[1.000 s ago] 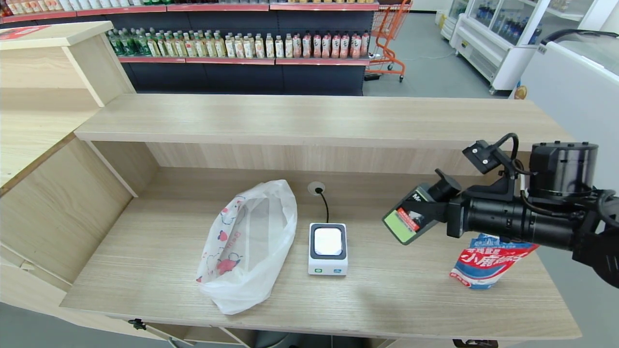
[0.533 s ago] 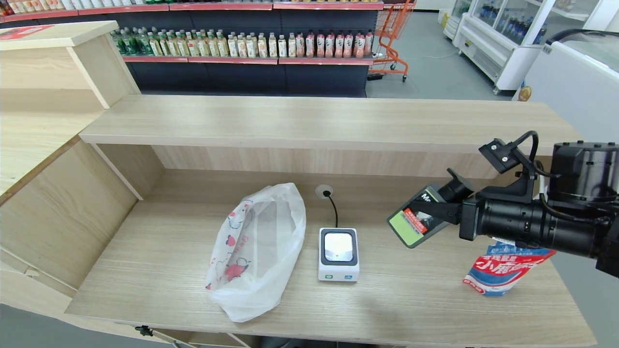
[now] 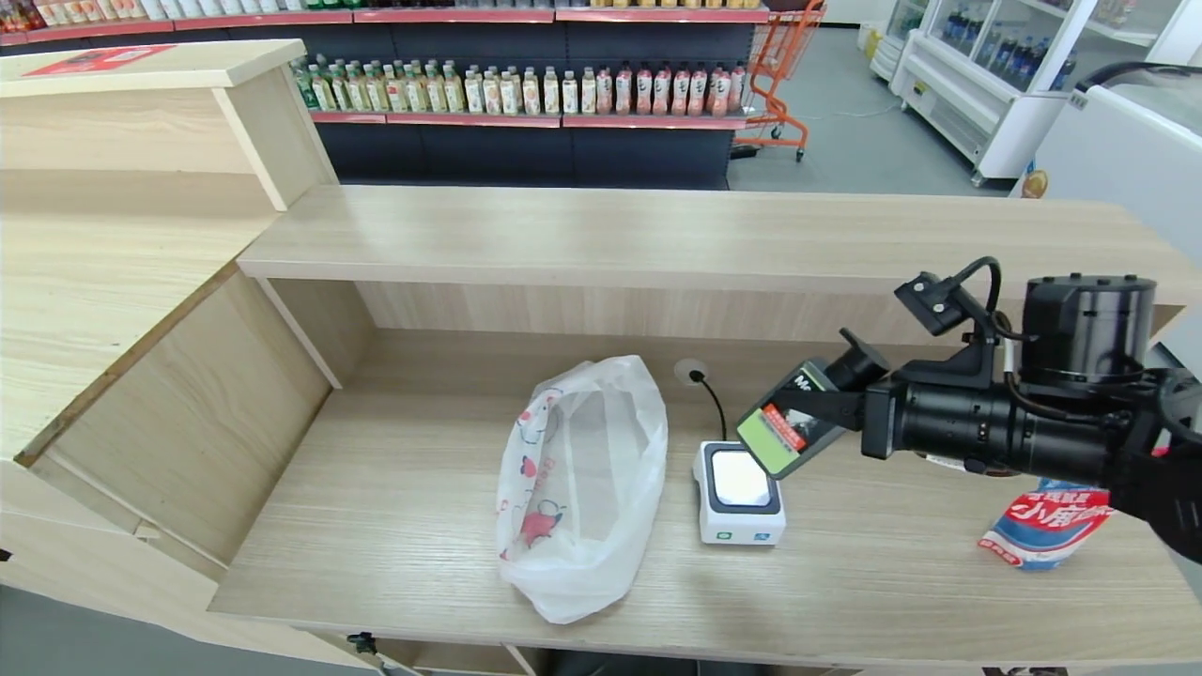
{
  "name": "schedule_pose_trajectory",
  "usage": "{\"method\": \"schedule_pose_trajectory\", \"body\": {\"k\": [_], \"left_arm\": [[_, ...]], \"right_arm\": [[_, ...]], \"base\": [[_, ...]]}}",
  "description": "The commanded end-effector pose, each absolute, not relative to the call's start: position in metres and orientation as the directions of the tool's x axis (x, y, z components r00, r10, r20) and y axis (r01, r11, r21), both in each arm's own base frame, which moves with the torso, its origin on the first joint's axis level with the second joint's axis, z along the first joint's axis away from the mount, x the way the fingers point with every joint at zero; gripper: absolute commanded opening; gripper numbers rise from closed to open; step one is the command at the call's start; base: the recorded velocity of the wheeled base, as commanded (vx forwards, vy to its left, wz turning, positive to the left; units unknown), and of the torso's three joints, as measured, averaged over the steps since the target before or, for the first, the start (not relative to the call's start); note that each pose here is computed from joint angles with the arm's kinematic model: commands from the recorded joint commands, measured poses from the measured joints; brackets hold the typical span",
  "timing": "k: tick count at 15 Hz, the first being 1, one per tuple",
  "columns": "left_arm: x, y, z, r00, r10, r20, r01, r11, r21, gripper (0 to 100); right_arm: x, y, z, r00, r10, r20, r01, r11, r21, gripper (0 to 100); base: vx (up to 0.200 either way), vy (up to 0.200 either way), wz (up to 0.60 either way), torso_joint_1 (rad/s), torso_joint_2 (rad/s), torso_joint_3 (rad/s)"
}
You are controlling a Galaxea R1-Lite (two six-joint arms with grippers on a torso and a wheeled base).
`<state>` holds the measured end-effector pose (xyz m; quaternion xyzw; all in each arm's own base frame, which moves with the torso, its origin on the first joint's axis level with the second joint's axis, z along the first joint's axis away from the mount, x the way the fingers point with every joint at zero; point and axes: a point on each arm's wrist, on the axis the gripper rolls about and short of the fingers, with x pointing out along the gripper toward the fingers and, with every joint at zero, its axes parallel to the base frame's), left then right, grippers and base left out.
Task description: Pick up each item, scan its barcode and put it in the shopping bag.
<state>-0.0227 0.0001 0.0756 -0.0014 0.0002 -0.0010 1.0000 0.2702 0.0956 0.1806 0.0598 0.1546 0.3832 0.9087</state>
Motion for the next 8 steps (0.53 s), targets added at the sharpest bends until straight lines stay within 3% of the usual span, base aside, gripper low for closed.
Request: {"method": "schedule_pose_trajectory", "body": {"k": [1, 8], "left_arm": [[-0.023, 0.0, 0.076, 1.0, -0.002, 0.002, 0.002, 1.0, -0.002, 100], [-0.023, 0.0, 0.076, 1.0, -0.003, 0.0, 0.003, 1.0, 0.0, 100]], "right_arm": [[0.297, 0.113, 0.161, 0.628, 0.725, -0.282, -0.693, 0.687, 0.22, 0], [0.342, 0.169, 0.107, 0.524, 0.772, -0.36, -0.778, 0.606, 0.167, 0]], "base": [[0.0, 0.2, 0.0, 0.002, 0.0, 0.007], [0.0, 0.0, 0.0, 0.0, 0.0, 0.0]]}}
